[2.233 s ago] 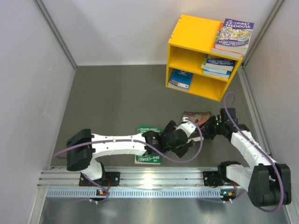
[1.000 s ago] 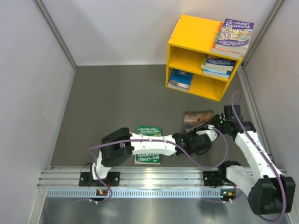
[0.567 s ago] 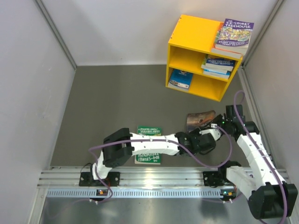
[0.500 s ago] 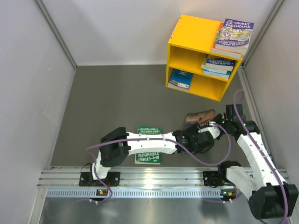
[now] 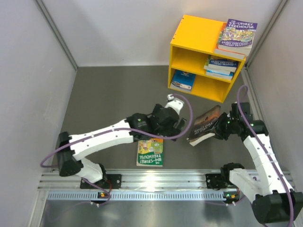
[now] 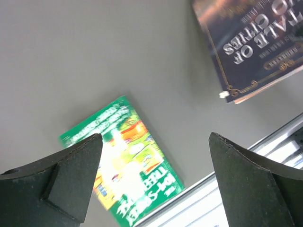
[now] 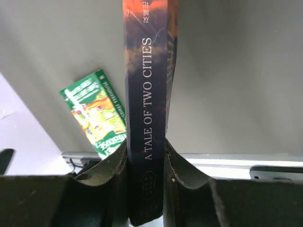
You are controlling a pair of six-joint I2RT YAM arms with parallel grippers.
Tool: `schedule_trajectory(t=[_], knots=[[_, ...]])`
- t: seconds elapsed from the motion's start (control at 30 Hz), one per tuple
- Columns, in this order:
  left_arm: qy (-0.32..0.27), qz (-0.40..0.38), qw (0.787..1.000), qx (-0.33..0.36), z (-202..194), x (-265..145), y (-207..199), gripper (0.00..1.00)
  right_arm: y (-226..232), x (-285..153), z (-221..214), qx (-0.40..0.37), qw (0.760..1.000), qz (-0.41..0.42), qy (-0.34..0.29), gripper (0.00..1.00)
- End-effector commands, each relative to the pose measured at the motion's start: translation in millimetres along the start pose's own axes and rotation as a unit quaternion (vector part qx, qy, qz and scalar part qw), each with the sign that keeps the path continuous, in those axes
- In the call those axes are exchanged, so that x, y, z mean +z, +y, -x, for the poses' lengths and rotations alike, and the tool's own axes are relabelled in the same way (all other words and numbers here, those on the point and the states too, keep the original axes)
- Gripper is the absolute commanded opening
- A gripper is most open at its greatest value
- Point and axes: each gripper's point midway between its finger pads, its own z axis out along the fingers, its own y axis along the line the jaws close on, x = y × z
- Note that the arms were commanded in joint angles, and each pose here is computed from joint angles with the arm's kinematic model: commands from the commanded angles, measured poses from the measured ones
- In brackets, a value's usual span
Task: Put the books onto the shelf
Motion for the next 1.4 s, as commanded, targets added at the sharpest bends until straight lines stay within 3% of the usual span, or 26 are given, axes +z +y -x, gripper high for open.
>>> schedule_trajectory(t=[0.0, 0.3, 0.57, 0.67, 0.77, 0.9, 1.37], knots=[[-0.013, 0.005, 0.998, -0.057, 5.7, -30.0, 31.5, 0.99, 70.5, -29.4, 25.4, -0.070, 0.987, 0.138, -0.048, 0.00], [-0.032, 0.027, 0.994, -0.101, 9.7, -53.4, 73.0, 0.99, 154.1, -58.0, 61.6, -0.107, 0.951, 0.272, -0.102, 0.00], [-0.028, 0.031, 0.992, -0.117, 4.1, -64.4, 79.4, 0.99, 192.9, -41.8, 95.2, -0.055, 0.918, 0.367, -0.139, 0.00], [-0.026, 0.034, 0.992, -0.119, -0.1, -69.7, 82.8, 0.99, 195.5, -24.9, 100.1, -0.024, 0.916, 0.378, -0.134, 0.00], [-0.026, 0.040, 0.991, -0.122, -7.0, -77.5, 88.9, 0.99, 210.0, -26.2, 106.4, -0.012, 0.895, 0.421, -0.149, 0.00], [-0.021, 0.050, 0.991, -0.122, -15.4, -84.1, 95.9, 0.99, 214.0, -20.3, 101.4, 0.011, 0.885, 0.440, -0.151, 0.00], [-0.008, 0.054, 0.993, -0.107, -27.6, -83.5, 101.3, 0.99, 207.9, -10.3, 80.2, 0.051, 0.875, 0.462, -0.140, 0.00]])
